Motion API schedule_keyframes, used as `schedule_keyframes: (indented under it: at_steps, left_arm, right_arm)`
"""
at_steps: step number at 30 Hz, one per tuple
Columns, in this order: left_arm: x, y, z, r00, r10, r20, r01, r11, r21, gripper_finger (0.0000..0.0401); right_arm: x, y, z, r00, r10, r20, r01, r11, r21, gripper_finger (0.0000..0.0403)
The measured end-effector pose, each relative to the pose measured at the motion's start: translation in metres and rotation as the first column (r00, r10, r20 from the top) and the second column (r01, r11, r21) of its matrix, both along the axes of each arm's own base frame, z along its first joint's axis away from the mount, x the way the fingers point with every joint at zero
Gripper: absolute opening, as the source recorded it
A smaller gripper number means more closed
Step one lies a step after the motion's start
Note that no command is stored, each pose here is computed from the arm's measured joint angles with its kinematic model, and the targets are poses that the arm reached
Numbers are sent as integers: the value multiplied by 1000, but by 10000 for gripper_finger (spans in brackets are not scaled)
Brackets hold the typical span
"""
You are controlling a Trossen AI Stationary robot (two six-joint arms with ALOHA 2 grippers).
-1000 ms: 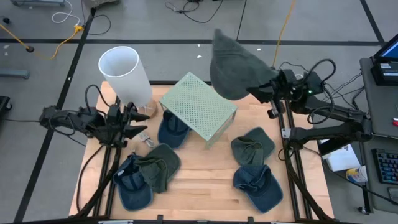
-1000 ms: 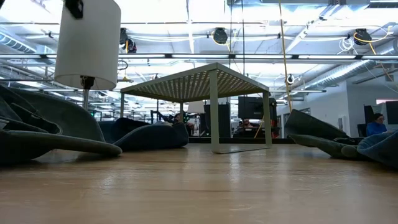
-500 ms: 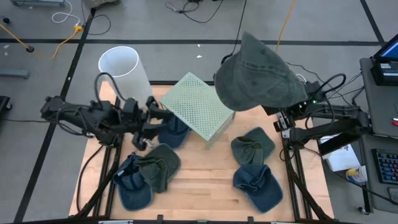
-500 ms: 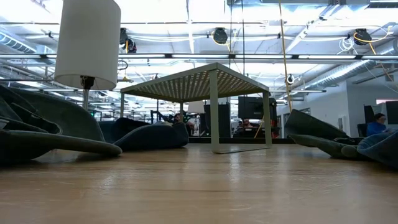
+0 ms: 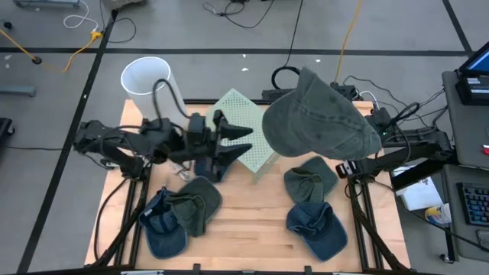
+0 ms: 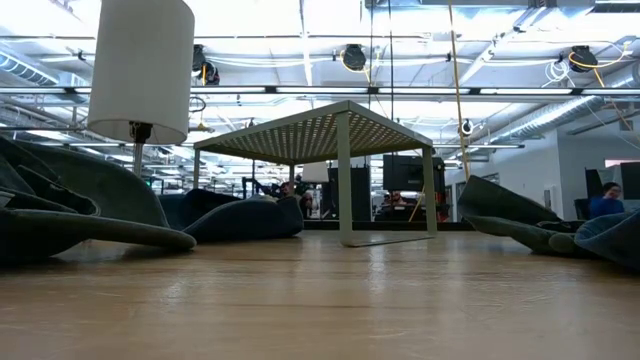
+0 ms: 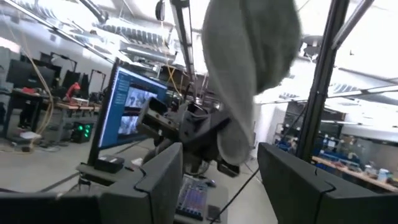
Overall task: Pick & Place hat
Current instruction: Put the top black cap on the shelf
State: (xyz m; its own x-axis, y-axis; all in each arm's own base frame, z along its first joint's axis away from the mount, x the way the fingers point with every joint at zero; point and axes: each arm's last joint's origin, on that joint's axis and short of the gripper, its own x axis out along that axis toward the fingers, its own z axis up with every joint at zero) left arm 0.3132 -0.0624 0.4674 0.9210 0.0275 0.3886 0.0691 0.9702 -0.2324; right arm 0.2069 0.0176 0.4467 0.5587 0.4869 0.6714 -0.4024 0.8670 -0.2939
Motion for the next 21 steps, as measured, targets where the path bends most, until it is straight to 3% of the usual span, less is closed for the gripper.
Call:
schedule_keyframes:
  at_steps: [8,21]
  left_arm:
    - [32,-1,-10,998,-53,-24,52,998,-34,214]
    - [35,-5,-9,994,-98,39,100,994,-43,214]
  right_arm:
    - [3,0,-2,999,-22,-26,21,1000,-21,3]
    - [20,-1,-13,991,-105,-88,103,994,-26,3]
